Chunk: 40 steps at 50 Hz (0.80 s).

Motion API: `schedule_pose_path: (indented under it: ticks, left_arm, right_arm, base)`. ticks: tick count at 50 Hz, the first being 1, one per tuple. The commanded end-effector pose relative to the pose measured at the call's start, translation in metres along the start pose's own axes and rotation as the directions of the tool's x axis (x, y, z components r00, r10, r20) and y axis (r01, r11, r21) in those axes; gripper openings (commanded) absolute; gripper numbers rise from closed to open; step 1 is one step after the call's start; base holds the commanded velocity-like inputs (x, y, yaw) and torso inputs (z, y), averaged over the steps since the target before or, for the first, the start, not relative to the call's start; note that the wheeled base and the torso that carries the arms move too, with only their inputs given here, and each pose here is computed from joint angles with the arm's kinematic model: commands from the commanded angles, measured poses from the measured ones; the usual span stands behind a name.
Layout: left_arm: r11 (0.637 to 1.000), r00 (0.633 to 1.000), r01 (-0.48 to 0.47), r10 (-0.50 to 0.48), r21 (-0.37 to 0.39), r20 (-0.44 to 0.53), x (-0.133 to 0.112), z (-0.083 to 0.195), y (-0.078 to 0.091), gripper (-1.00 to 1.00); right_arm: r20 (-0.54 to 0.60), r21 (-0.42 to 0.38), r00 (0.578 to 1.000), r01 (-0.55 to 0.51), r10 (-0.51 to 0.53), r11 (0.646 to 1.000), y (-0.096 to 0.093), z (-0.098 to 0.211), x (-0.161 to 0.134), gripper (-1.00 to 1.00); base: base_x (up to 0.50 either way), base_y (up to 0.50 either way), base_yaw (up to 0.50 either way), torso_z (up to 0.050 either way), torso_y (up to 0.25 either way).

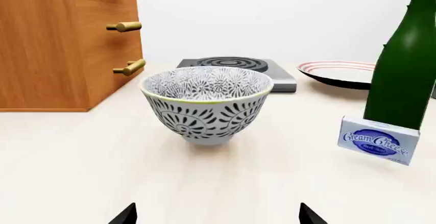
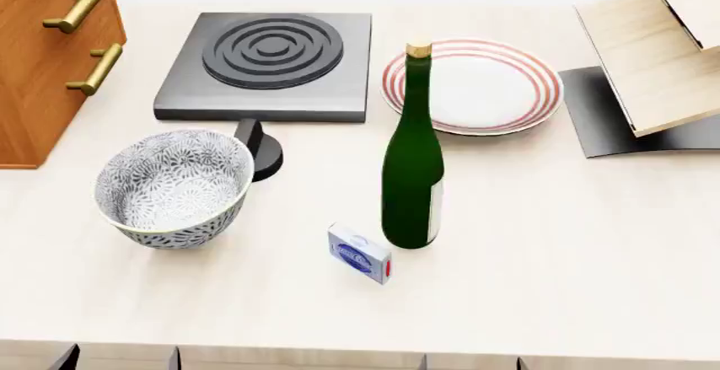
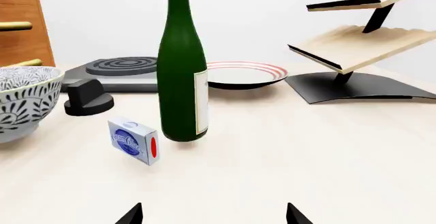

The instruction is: Pick up the akita bowl and put it on the plate.

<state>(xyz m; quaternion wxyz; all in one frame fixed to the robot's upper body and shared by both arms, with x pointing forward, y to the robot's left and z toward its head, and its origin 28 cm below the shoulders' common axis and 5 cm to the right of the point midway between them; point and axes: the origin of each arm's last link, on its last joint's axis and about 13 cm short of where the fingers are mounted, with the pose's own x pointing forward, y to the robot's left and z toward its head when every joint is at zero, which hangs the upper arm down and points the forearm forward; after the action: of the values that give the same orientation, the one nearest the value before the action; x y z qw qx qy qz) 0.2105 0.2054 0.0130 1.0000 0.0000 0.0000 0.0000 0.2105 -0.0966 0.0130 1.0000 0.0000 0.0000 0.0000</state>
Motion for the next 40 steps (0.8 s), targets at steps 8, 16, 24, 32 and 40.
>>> schedule_pose_path:
  ticks: [8,16,24,32,40]
  left_arm:
    - [0.998,1.0,0.003,-0.003,0.065,0.0,0.003,-0.003,-0.004,1.0]
    - [0.996,1.0,-0.008,0.008,0.087,-0.002,0.006,-0.003,-0.005,1.0]
    - [0.995,0.999,0.006,-0.009,0.096,0.033,0.004,0.011,-0.007,1.0]
    - [0.992,0.989,-0.009,-0.01,0.126,0.144,-0.003,0.046,-0.009,1.0]
    - [0.991,0.956,-0.057,0.018,0.124,0.294,-0.023,0.091,-0.007,1.0]
  right_arm:
    - [-0.005,0.009,1.0,-0.008,0.008,1.0,0.0,0.001,0.003,1.0]
    - [-0.011,0.007,1.0,-0.007,0.007,1.0,0.0,-0.001,0.003,1.0]
    - [0.023,0.0,1.0,0.004,-0.004,1.0,0.0,0.011,0.0,1.0]
    - [0.133,0.003,0.991,0.008,-0.009,1.0,0.0,0.045,-0.01,1.0]
    - [0.247,0.01,0.969,0.001,-0.003,1.0,0.002,0.079,-0.027,1.0]
  base:
    - [0.0,0.0,0.0,0.0,0.0]
    - [0.0,0.0,0.0,0.0,0.0]
    - [0.0,0.0,0.0,0.0,0.0]
    - [0.0,0.0,0.0,0.0,0.0]
    - [0.0,0.0,0.0,0.0,0.0]
